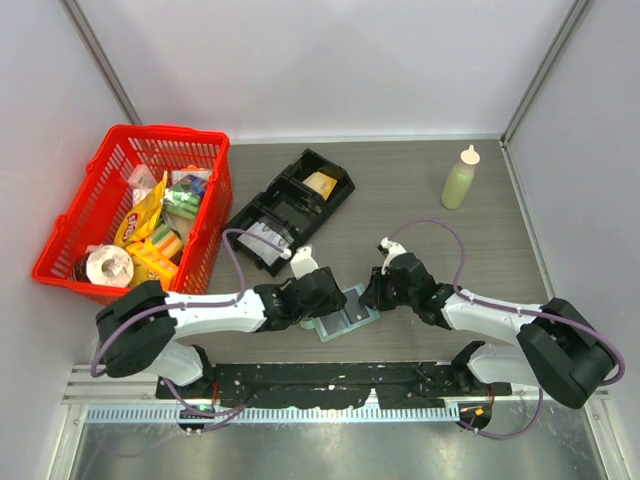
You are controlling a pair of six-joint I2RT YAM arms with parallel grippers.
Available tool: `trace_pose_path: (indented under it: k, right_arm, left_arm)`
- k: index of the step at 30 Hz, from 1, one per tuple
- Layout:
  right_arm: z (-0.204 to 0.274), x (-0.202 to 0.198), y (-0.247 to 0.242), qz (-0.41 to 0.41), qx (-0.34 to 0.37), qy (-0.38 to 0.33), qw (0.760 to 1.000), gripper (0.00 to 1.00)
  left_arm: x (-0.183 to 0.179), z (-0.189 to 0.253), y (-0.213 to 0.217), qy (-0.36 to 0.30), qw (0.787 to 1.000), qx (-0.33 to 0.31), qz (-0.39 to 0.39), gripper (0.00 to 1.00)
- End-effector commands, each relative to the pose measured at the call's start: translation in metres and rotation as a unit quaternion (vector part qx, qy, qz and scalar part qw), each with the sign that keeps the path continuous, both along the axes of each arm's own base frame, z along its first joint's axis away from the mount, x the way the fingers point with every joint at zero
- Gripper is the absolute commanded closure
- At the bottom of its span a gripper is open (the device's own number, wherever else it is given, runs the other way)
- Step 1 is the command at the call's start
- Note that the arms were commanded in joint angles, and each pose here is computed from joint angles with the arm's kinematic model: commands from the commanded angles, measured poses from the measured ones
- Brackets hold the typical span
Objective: Take the credit cards out of the card holder
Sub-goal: Remove the credit card from the card holder.
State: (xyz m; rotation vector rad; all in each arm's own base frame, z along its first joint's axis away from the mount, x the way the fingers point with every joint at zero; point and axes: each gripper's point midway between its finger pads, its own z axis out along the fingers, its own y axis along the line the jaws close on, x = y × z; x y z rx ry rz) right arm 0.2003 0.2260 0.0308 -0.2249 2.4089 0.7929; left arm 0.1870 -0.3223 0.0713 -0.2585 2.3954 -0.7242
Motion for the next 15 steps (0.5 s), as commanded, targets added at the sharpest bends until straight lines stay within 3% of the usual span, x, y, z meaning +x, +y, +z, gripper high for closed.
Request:
trace_pose_path:
  k: [1, 15]
  right_arm:
    - [-0.002, -0.003, 0.003, -0.012, 0.031, 0.017, 0.999, 0.85]
    - [-0.018, -0.013, -0.006, -0.037, 0.042, 0.057, 0.997, 0.88]
  left_arm:
    - [0.004, -0.004, -0.025, 0.014, 0.997, -0.071, 0.023, 0.51]
    - [0.001, -0.030, -0.023, 0.047, 0.992, -0.104, 0.059, 0.61]
